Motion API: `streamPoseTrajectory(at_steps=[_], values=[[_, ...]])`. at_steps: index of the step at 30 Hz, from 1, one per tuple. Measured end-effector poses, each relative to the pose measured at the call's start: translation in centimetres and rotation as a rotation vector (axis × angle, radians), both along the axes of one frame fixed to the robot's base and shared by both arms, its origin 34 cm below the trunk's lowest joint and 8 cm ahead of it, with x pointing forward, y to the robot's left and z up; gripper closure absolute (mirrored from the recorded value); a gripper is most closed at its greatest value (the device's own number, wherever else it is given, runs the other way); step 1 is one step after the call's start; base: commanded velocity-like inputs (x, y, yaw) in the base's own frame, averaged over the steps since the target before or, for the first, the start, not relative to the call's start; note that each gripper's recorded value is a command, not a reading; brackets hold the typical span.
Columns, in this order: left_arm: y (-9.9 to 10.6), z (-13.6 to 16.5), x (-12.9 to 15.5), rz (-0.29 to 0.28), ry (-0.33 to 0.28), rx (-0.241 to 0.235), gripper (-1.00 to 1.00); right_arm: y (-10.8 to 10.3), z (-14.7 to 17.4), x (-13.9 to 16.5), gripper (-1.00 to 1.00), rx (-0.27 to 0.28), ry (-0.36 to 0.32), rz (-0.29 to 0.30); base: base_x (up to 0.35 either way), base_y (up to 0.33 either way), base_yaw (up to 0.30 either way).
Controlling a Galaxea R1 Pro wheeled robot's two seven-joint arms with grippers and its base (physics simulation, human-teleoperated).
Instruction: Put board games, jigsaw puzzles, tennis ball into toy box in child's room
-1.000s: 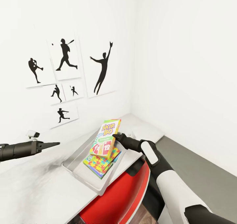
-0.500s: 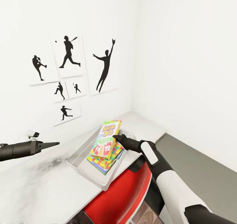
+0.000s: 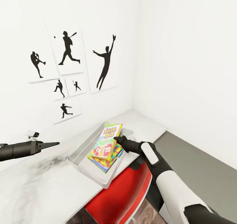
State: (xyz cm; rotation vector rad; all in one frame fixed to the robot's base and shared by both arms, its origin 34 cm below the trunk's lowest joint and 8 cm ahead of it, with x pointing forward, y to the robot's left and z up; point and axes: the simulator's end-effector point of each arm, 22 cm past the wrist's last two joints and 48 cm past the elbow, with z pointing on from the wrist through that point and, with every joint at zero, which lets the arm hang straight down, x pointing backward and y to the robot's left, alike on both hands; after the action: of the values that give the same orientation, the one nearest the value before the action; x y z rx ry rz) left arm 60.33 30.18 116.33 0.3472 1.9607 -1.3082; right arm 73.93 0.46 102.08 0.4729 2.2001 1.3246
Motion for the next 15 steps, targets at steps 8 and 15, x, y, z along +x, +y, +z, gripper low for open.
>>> streamPoseTrajectory(at_steps=[8, 15], values=[[0.0, -0.7, 0.2, 0.000, 0.014, 0.000, -1.00, -0.1, -0.9, 0.0, 1.00, -0.003, 0.018, -0.004, 0.000, 0.046, 0.000], [0.0, -1.2, 0.4, 0.000, 0.025, 0.000, -1.00, -0.1, -1.7, 0.1, 1.00, -0.003, 0.030, -0.005, 0.000, 0.031, 0.000]])
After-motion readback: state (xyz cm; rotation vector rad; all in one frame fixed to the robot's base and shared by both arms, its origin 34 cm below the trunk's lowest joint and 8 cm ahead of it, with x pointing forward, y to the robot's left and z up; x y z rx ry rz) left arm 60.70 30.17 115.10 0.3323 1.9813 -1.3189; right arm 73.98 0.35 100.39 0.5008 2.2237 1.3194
